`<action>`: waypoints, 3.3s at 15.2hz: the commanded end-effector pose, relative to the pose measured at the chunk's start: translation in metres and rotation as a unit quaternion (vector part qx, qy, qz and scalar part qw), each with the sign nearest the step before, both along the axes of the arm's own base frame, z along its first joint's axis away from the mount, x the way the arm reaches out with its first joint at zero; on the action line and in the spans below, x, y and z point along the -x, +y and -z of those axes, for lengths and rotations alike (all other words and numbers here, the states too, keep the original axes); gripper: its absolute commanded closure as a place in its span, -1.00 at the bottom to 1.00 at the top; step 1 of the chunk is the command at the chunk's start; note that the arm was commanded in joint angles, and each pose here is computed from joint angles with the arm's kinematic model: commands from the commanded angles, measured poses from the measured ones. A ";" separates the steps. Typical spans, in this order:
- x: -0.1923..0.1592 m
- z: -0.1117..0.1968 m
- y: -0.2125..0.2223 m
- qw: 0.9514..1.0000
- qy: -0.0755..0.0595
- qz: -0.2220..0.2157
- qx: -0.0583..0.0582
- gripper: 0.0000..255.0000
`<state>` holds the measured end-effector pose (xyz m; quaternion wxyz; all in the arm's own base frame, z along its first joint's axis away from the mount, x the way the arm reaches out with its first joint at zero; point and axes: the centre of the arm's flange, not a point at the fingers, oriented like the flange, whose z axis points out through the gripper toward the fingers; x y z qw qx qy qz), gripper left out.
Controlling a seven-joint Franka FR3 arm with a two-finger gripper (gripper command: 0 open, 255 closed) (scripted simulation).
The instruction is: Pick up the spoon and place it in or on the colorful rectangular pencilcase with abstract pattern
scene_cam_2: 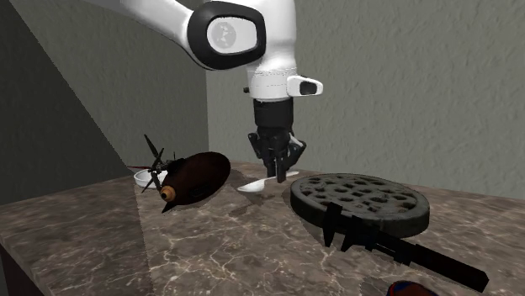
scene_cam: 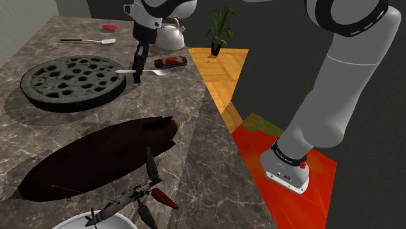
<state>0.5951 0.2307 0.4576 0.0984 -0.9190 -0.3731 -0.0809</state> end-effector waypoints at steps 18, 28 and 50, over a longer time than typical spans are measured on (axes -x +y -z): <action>-0.118 -0.009 -0.222 1.000 0.000 -0.001 0.000 1.00; -0.144 0.021 -0.270 1.000 0.000 -0.001 0.000 1.00; -0.144 0.072 -0.270 1.000 0.000 -0.001 0.000 -1.00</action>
